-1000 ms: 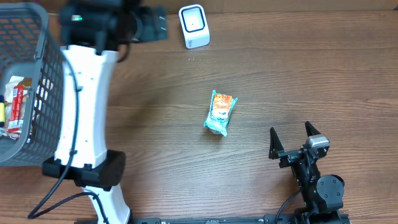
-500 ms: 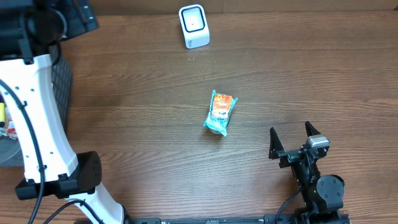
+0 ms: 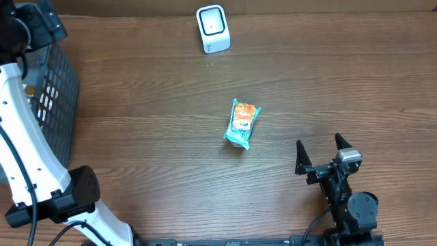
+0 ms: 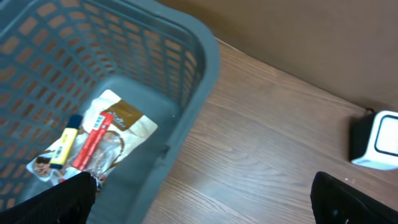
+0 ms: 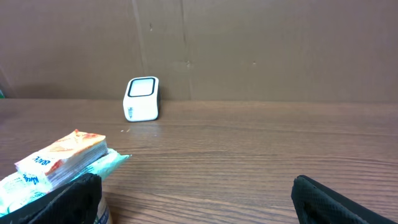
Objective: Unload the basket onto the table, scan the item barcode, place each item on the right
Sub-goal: 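Move the left gripper back over the grey basket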
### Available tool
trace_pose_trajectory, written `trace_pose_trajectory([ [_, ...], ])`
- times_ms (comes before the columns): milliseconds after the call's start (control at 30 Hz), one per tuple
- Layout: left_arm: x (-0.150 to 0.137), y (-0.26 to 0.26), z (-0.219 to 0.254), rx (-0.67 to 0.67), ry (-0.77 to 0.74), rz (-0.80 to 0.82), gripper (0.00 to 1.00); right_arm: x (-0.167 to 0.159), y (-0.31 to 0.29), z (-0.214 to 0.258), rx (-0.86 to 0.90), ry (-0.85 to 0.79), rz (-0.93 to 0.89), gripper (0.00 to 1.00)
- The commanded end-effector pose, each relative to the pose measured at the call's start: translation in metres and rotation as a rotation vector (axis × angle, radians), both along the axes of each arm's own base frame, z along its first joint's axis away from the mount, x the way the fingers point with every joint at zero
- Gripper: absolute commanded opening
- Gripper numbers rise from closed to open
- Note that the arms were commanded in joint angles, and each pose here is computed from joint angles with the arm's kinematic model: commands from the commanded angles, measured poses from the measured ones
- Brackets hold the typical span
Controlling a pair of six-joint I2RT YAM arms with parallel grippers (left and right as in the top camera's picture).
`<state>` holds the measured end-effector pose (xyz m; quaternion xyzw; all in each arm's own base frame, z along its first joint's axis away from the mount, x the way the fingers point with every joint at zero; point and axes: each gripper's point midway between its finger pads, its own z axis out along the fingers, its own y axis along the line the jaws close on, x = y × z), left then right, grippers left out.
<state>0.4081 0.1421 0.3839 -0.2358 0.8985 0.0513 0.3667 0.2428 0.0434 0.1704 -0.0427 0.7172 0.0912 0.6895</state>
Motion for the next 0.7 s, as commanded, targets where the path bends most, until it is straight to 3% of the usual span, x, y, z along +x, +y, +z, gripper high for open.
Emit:
trace_pose_trajectory([
  [0,-0.01,0.008,0.018,0.048,-0.037,-0.001,1.0,0.001,0.0,-0.004,0.007,0.006,-0.001,1.0],
  [667,-0.044,0.081,0.018,0.074,-0.023,0.188,1.0,0.001,0.0,-0.004,0.007,0.006,-0.001,1.0],
])
